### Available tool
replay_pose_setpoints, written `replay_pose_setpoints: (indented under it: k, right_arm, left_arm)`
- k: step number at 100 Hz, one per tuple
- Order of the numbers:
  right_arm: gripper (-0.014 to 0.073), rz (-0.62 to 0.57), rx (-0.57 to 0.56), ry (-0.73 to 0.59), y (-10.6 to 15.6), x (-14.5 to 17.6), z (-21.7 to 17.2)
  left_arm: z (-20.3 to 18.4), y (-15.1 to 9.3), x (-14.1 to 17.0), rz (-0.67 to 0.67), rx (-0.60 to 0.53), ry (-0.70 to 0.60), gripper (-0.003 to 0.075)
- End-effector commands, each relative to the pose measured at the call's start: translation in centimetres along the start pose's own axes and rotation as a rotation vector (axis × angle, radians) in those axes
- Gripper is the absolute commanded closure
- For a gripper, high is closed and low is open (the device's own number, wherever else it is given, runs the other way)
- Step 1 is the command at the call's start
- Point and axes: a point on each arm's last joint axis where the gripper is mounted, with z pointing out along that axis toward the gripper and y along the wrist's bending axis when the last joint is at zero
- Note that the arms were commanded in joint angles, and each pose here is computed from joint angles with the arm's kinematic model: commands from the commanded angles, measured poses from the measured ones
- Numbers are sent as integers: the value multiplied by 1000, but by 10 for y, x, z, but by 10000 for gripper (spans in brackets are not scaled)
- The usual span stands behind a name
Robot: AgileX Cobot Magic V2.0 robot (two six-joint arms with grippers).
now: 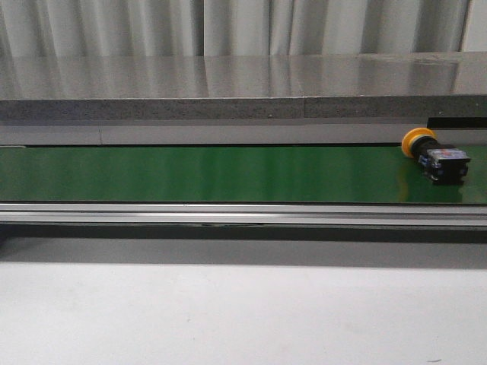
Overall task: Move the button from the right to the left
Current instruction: 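Withdraw the right gripper while the belt carries the button toward the left gripper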
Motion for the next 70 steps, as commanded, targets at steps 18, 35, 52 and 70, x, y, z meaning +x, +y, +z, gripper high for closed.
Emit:
replay_pose_setpoints:
  k: [18,35,52,70]
  right_arm:
    - [662,-7,36,-296,2,24,-25]
    - [662,-10,52,-430,3,50,-38]
    - [662,-13,70,-585,4,73,-49]
    - [662,-14,75,-653,5,88,-52]
  left_arm:
    - [-1,1,7,-12,0,-60,741]
    - [-1,1,7,-12,0,-60,741]
    - [-1,1,7,-12,0,-60,741]
    - [-1,1,7,-12,0,-60,741]
